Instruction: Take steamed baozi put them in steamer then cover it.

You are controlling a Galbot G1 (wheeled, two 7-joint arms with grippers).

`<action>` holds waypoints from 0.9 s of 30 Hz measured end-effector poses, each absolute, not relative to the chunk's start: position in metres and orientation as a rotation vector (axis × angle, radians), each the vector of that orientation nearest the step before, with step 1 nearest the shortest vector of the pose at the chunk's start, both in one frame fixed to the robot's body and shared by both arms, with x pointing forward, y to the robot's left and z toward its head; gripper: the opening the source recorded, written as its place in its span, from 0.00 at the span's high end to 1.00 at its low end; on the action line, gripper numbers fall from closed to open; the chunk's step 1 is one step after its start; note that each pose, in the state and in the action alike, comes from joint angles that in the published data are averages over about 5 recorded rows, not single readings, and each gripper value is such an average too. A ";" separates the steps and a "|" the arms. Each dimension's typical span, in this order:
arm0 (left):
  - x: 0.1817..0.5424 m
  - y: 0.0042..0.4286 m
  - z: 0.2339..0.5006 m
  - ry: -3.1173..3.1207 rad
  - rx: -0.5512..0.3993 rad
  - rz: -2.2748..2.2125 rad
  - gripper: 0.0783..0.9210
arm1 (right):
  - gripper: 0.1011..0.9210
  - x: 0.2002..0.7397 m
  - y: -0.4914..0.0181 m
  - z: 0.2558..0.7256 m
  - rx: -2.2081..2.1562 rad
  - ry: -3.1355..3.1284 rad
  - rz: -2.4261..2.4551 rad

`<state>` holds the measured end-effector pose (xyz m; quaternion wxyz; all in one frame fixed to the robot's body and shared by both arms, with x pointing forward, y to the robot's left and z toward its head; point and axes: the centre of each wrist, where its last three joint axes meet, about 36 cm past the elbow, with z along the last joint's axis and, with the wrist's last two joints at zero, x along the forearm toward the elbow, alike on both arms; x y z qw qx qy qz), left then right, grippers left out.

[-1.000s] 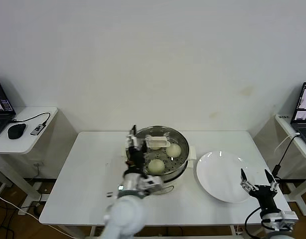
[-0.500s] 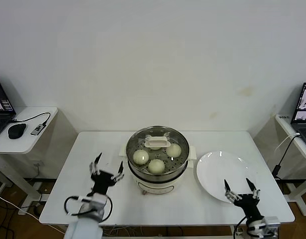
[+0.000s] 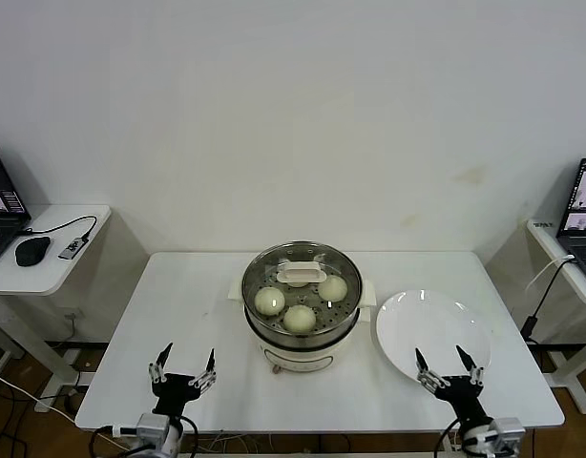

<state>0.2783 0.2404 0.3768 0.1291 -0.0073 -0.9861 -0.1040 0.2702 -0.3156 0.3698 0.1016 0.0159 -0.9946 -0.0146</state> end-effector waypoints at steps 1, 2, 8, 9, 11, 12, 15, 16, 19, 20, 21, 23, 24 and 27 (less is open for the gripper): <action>0.276 0.241 0.376 -2.863 -0.016 -0.299 0.12 | 0.12 0.270 -0.315 0.371 0.047 -2.933 -0.046; 0.274 0.242 0.376 -2.860 -0.011 -0.296 0.12 | 0.12 0.271 -0.315 0.371 0.046 -2.927 -0.047; 0.265 0.246 0.376 -2.842 0.008 -0.286 0.12 | 0.12 0.271 -0.314 0.371 0.043 -2.903 -0.037; 0.264 0.247 0.376 -2.839 0.010 -0.286 0.12 | 0.12 0.271 -0.314 0.371 0.042 -2.902 -0.035; 0.262 0.248 0.376 -2.835 0.013 -0.284 0.12 | 0.12 0.272 -0.315 0.371 0.040 -2.899 -0.031; 0.262 0.248 0.377 -2.835 0.014 -0.283 0.12 | 0.12 0.273 -0.315 0.372 0.039 -2.898 -0.029; 0.261 0.249 0.377 -2.836 0.018 -0.278 0.12 | 0.12 0.273 -0.316 0.371 0.035 -2.895 -0.026; 0.261 0.250 0.377 -2.837 0.021 -0.277 0.12 | 0.12 0.273 -0.316 0.371 0.033 -2.895 -0.025; 0.261 0.252 0.377 -2.837 0.029 -0.276 0.12 | 0.12 0.274 -0.317 0.369 0.025 -2.898 -0.017; 0.261 0.252 0.376 -2.837 0.032 -0.277 0.12 | 0.12 0.275 -0.318 0.369 0.021 -2.902 -0.013; 0.261 0.253 0.376 -2.837 0.034 -0.277 0.12 | 0.12 0.275 -0.318 0.369 0.018 -2.906 -0.008; 0.261 0.254 0.377 -2.837 0.036 -0.278 0.12 | 0.12 0.277 -0.320 0.370 0.011 -2.915 0.002; 0.261 0.255 0.377 -2.837 0.037 -0.278 0.12 | 0.12 0.278 -0.321 0.371 0.008 -2.919 0.006; 0.260 0.256 0.377 -2.836 0.038 -0.279 0.12 | 0.12 0.280 -0.322 0.372 -0.002 -2.927 0.016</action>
